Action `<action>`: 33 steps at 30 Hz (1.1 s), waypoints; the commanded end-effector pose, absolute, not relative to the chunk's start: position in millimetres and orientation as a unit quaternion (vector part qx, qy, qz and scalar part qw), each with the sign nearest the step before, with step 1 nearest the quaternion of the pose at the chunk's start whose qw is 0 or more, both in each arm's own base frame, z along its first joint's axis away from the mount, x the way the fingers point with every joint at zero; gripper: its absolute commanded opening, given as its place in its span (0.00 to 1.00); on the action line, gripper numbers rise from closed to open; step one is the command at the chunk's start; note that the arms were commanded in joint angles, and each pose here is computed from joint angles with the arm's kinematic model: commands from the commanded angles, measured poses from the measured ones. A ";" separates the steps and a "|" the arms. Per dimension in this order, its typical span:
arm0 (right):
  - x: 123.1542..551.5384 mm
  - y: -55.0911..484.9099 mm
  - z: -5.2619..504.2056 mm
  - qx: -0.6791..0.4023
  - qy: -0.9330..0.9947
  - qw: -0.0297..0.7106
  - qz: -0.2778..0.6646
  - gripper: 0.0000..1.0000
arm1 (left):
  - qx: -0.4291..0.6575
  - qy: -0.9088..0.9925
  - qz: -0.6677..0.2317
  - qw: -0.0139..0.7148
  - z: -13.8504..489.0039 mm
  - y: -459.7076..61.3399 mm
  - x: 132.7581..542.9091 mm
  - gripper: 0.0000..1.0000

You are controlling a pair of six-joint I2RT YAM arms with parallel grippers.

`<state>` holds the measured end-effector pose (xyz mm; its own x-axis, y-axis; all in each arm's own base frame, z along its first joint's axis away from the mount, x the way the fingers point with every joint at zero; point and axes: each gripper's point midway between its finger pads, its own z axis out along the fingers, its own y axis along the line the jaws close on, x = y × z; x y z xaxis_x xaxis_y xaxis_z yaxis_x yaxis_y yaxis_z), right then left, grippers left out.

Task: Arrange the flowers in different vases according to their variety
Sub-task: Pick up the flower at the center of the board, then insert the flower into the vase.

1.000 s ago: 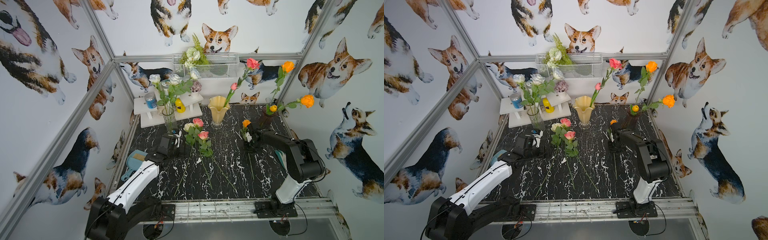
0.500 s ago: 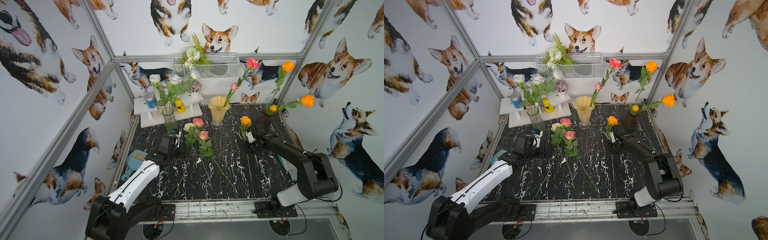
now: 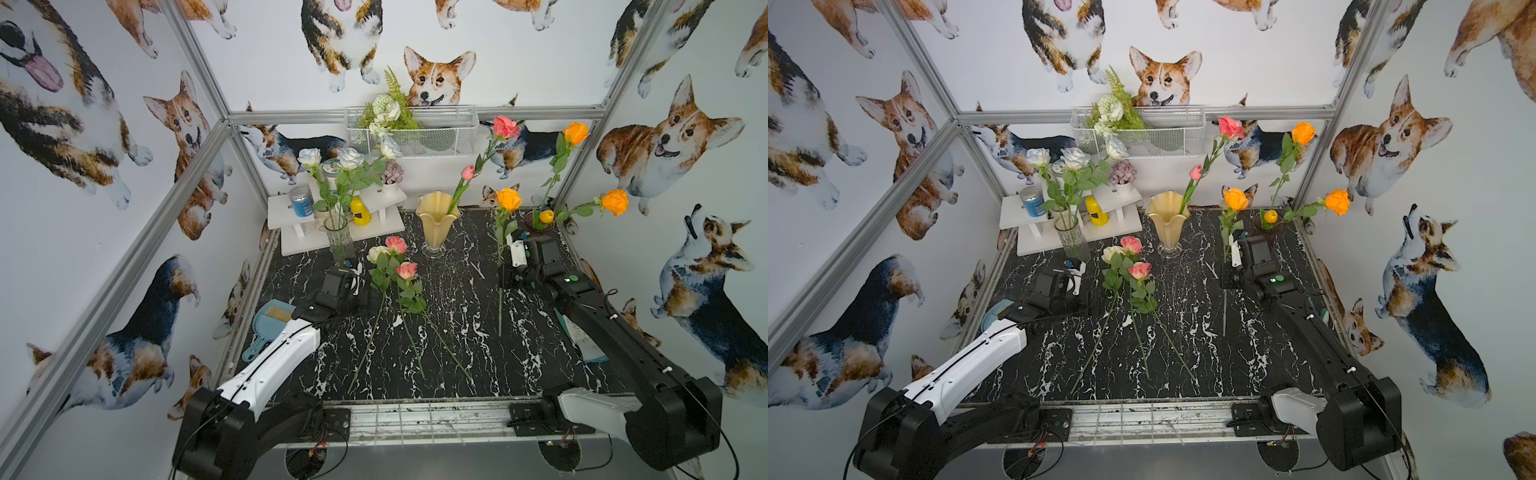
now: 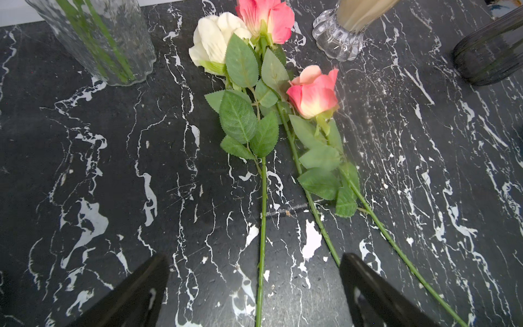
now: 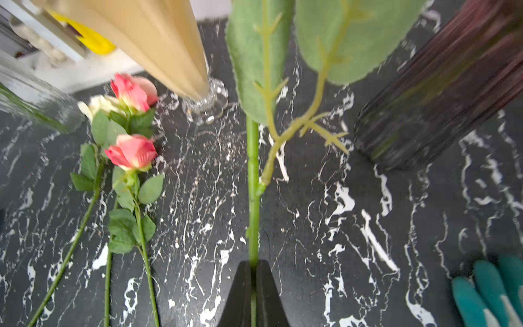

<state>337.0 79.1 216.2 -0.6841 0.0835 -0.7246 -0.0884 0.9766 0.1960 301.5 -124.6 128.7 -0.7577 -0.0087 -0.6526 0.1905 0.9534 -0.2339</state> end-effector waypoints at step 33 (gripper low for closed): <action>401.3 -59.9 492.8 0.119 0.691 0.702 -0.126 0.00 | 0.054 0.922 -0.143 0.355 135.3 -124.5 304.0 1.00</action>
